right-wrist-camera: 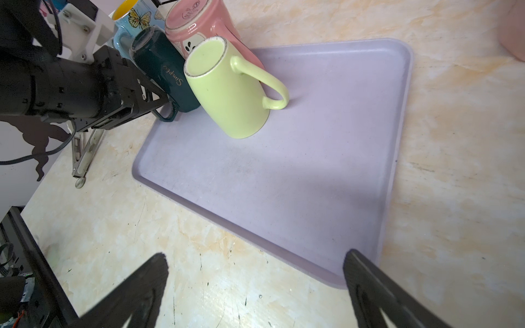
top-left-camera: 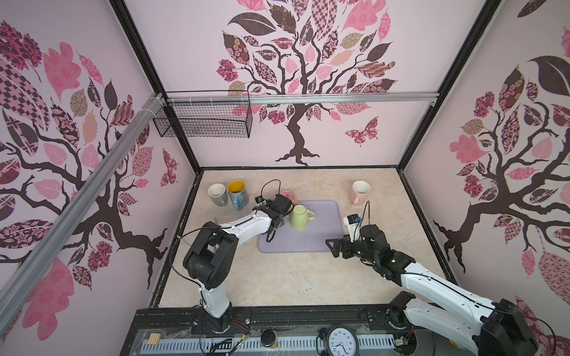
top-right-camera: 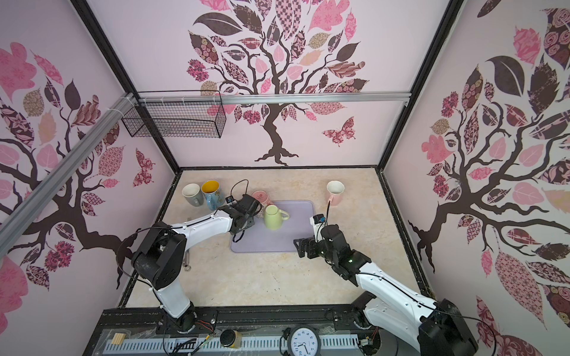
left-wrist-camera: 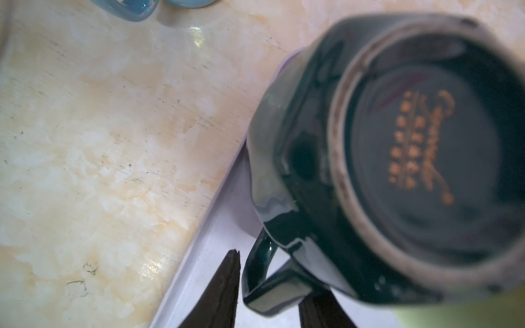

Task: Turn the mug right side up
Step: Rotate the mug on the tray.

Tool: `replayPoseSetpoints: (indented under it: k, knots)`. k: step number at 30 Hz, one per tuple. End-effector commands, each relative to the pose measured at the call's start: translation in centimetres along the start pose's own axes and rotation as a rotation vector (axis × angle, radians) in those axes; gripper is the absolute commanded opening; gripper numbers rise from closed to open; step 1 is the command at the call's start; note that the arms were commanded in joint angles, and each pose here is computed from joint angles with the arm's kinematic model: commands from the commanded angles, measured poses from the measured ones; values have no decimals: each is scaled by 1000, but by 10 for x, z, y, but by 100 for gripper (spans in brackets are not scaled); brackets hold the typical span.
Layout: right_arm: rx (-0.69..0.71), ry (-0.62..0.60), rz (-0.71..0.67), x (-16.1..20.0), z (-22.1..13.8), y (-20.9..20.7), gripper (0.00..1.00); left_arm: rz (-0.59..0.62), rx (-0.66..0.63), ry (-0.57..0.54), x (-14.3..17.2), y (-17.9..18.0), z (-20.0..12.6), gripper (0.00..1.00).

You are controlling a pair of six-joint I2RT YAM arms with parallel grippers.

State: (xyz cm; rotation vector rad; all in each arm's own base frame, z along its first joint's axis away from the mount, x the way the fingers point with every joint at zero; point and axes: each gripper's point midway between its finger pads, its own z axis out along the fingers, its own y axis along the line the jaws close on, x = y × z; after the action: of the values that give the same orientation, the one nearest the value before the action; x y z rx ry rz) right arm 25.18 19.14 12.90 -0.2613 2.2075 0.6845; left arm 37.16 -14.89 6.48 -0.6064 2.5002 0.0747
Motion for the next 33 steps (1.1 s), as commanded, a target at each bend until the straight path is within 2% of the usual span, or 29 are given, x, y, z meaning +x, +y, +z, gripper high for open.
replayPoseSetpoints:
  k: [1,4,8,17,20,33]
  knots:
    - [2,12,2,3,0,0,99,13,11,-47,-20,-5,-10,36]
    - [3,16,3,3,1,-1,99,36,4,-40,-23,-6,-9,26]
    - [2,21,4,4,2,0,100,62,-2,-34,-25,-9,-7,22]
    - [-1,23,10,4,2,0,99,75,-4,-22,-23,-10,-3,17]
    - [-6,26,16,4,3,1,100,75,5,-17,-21,-11,-2,11]
    - [-48,43,53,6,6,9,100,63,72,2,-15,-16,1,7]
